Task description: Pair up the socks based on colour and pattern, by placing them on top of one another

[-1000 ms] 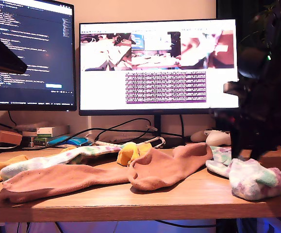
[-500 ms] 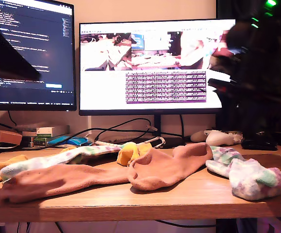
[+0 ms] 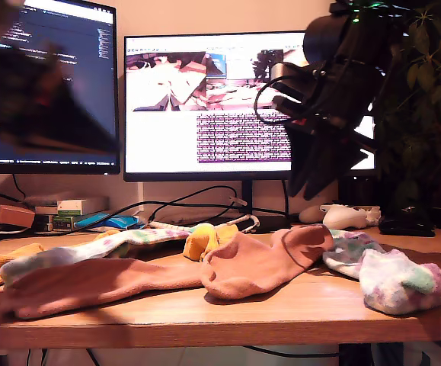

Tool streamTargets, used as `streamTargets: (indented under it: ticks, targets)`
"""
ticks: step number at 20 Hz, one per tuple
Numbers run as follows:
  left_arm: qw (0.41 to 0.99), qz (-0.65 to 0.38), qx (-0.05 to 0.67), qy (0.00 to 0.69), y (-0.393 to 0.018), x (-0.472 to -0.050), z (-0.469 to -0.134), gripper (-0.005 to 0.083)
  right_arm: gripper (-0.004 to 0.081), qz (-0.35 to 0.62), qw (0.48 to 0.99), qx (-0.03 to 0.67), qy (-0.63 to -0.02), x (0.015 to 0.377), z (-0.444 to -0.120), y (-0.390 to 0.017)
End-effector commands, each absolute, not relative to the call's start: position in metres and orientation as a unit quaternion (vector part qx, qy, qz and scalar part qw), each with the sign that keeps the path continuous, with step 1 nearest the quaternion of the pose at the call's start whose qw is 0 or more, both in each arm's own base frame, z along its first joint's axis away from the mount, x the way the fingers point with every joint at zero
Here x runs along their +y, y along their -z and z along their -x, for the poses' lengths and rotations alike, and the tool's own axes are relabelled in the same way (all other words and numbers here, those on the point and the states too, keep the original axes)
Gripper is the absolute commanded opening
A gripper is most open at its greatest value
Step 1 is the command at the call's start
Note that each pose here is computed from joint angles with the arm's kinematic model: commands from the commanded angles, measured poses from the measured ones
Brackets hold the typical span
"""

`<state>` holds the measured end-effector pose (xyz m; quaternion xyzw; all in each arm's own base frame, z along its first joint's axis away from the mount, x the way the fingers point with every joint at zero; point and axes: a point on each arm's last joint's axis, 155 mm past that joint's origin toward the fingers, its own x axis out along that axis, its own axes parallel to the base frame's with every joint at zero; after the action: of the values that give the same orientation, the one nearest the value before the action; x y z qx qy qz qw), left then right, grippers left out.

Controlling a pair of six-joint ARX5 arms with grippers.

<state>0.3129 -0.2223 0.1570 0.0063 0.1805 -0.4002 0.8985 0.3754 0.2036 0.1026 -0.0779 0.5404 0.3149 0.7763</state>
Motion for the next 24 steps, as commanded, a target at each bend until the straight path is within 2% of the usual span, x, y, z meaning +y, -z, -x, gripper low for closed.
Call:
streamTargets:
  ticks: [1, 5, 6, 9, 10, 13, 18, 21, 24]
  targets:
    - [0.896, -0.016, 0.175, 0.407, -0.161, -0.231, -0.327, -0.0022, -0.0011, 0.076, 0.781, 0.532, -0.317, 0.205, -0.378, -0.11]
    - [0.874, -0.007, 0.233, 0.427, -0.142, -0.253, -0.347, -0.0008, -0.0011, 0.079, 0.796, 0.505, -0.323, 0.208, -0.372, -0.138]
    - [0.87, -0.003, 0.253, 0.424, -0.137, -0.257, -0.351, 0.0043, -0.0011, 0.079, 0.801, 0.496, -0.325, 0.209, -0.369, -0.149]
    - [0.861, 0.002, 0.301, 0.409, -0.128, -0.267, -0.362, 0.0366, -0.0011, 0.09, 0.818, 0.482, -0.301, 0.202, -0.353, -0.178]
    - [0.859, -0.002, 0.31, 0.407, -0.127, -0.271, -0.365, 0.0414, -0.0011, 0.102, 0.822, 0.481, -0.289, 0.197, -0.346, -0.186]
    - [0.856, 0.02, 0.355, 0.375, -0.121, -0.277, -0.376, 0.0428, -0.0011, 0.135, 0.836, 0.463, -0.262, 0.184, -0.327, -0.211]
    - [0.833, 0.052, 0.432, 0.34, -0.089, -0.285, -0.388, 0.0459, -0.0011, 0.137, 0.864, 0.409, -0.258, 0.179, -0.307, -0.253]
    - [0.825, 0.05, 0.467, 0.314, -0.072, -0.286, -0.4, 0.056, -0.0011, 0.141, 0.866, 0.409, -0.25, 0.173, -0.303, -0.256]
    - [0.825, 0.043, 0.477, 0.301, -0.069, -0.29, -0.411, 0.0574, -0.0011, 0.145, 0.863, 0.414, -0.252, 0.172, -0.301, -0.255]
